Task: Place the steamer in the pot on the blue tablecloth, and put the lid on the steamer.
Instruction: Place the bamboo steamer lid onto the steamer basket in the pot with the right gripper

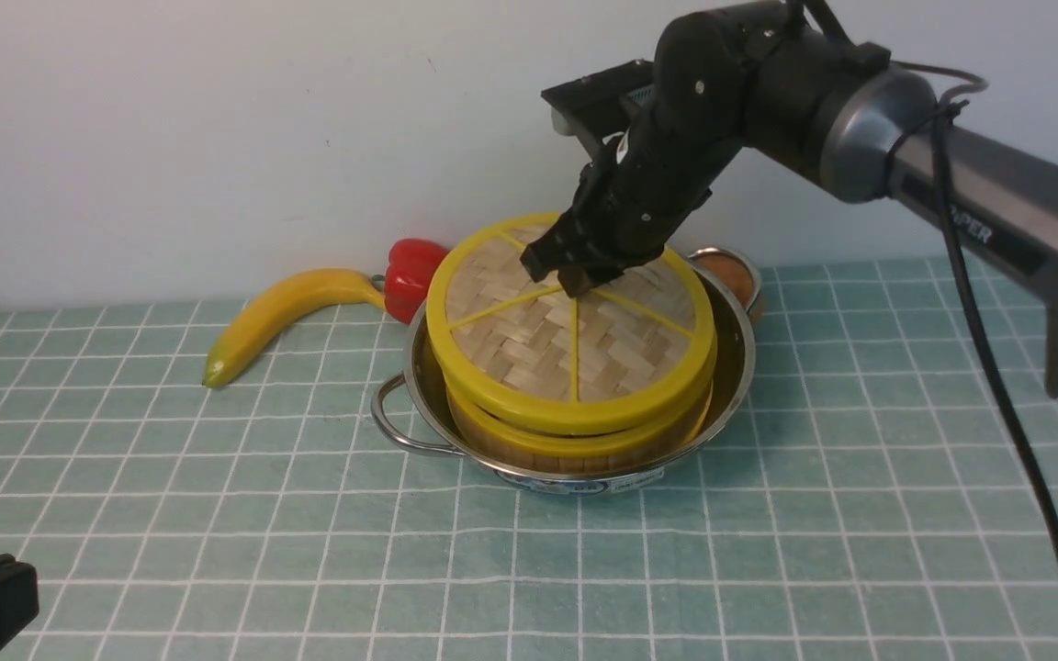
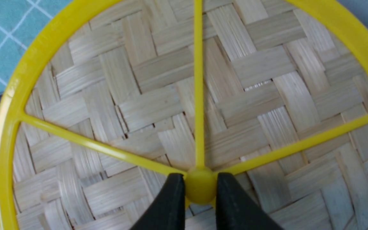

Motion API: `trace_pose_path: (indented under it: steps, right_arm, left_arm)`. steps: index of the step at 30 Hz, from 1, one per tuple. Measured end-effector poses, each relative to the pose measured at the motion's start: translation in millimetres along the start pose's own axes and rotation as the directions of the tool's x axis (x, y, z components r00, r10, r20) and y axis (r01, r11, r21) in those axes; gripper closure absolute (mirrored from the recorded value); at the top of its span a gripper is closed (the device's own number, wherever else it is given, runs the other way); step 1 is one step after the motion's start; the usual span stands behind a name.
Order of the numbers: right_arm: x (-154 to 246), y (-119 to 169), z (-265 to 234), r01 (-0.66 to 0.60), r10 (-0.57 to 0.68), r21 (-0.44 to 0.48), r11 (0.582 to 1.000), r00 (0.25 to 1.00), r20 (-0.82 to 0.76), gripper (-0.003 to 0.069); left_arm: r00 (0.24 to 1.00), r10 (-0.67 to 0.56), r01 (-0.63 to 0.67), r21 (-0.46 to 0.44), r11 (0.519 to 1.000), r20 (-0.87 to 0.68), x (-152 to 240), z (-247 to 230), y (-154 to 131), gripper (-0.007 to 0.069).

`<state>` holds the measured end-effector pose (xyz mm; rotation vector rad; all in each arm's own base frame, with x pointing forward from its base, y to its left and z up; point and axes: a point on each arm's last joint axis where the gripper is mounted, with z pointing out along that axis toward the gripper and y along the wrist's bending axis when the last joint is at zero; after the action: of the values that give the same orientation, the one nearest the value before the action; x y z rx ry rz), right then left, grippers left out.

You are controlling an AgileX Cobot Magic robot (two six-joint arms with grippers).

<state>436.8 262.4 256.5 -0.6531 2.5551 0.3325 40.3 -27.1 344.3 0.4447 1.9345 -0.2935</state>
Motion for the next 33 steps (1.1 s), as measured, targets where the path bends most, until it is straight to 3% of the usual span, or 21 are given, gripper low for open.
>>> trace_pose_path:
  steps: [15,33]
  right_arm:
    - [1.5,-2.8,0.0,0.012,-0.012,0.048,0.999,1.0,-0.016,0.0522]
    - [2.0,0.4,0.1,-0.015,0.016,0.009,1.0,1.0,-0.021,0.0522]
  left_arm:
    - [1.0,0.0,0.0,0.0,1.0,0.0,0.0,0.0,0.0,0.0623]
    - [1.0,0.0,0.0,0.0,1.0,0.0,0.0,0.0,0.0,0.0623]
